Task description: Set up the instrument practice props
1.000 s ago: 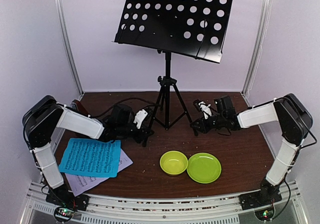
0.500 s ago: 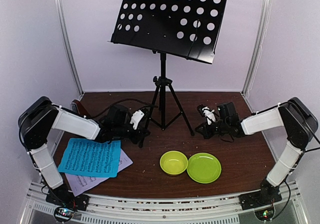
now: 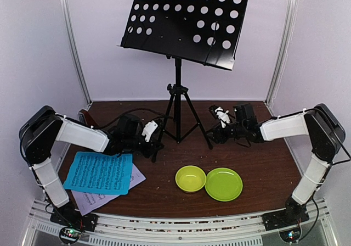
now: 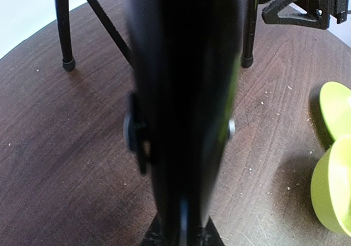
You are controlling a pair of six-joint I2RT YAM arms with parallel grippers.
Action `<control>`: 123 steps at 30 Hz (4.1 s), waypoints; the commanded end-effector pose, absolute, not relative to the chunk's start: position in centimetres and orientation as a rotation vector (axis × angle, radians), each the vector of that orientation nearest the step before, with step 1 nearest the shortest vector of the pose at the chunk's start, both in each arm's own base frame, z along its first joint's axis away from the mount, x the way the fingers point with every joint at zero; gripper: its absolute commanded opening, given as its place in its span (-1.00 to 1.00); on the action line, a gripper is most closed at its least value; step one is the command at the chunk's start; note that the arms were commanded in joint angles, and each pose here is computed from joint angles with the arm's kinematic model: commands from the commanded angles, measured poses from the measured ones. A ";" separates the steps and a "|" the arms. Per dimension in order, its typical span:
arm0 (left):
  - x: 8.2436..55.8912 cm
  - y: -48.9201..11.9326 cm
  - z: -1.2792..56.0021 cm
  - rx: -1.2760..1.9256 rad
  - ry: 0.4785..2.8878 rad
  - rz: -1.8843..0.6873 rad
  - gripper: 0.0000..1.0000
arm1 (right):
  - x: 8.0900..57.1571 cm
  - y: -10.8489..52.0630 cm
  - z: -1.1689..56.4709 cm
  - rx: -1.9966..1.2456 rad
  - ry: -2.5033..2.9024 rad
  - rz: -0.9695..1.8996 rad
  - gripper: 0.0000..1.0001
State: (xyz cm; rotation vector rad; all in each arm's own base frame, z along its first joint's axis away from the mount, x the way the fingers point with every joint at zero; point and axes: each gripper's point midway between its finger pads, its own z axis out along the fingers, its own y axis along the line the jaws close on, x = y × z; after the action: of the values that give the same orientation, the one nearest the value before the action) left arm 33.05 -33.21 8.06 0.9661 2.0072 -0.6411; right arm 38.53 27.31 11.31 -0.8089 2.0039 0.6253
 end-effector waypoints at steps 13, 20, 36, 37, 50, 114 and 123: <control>34.1 -33.6 10.3 0.955 1.977 -0.646 -0.90 | 39.5 31.2 10.7 -0.971 1.960 0.648 -0.33; 34.1 -32.6 10.0 0.945 1.999 -0.594 -0.95 | 39.3 29.9 10.4 -0.933 1.989 0.583 -0.96; 32.5 -26.4 7.6 0.792 2.099 -0.508 -1.00 | 37.0 24.1 8.8 -0.735 2.189 0.408 -1.00; 32.2 -26.1 7.3 0.785 2.106 -0.506 -1.00 | 36.9 23.9 8.9 -0.716 2.194 0.408 -1.00; 33.0 -27.1 5.1 0.751 2.115 -0.563 -1.00 | 40.4 24.9 9.1 -0.653 2.183 0.365 -1.00; 36.2 -32.6 15.2 1.228 1.557 -0.424 0.15 | 40.5 23.6 15.5 -0.620 2.023 0.334 0.56; 41.8 -35.0 17.3 1.349 1.271 -0.253 0.14 | 41.0 23.8 14.8 -0.622 2.037 0.379 0.46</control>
State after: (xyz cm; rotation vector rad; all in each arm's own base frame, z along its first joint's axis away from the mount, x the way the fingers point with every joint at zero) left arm 39.44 -33.87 15.34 1.2891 1.4529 -0.3490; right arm 40.61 23.92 14.98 -0.6493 2.0350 0.3520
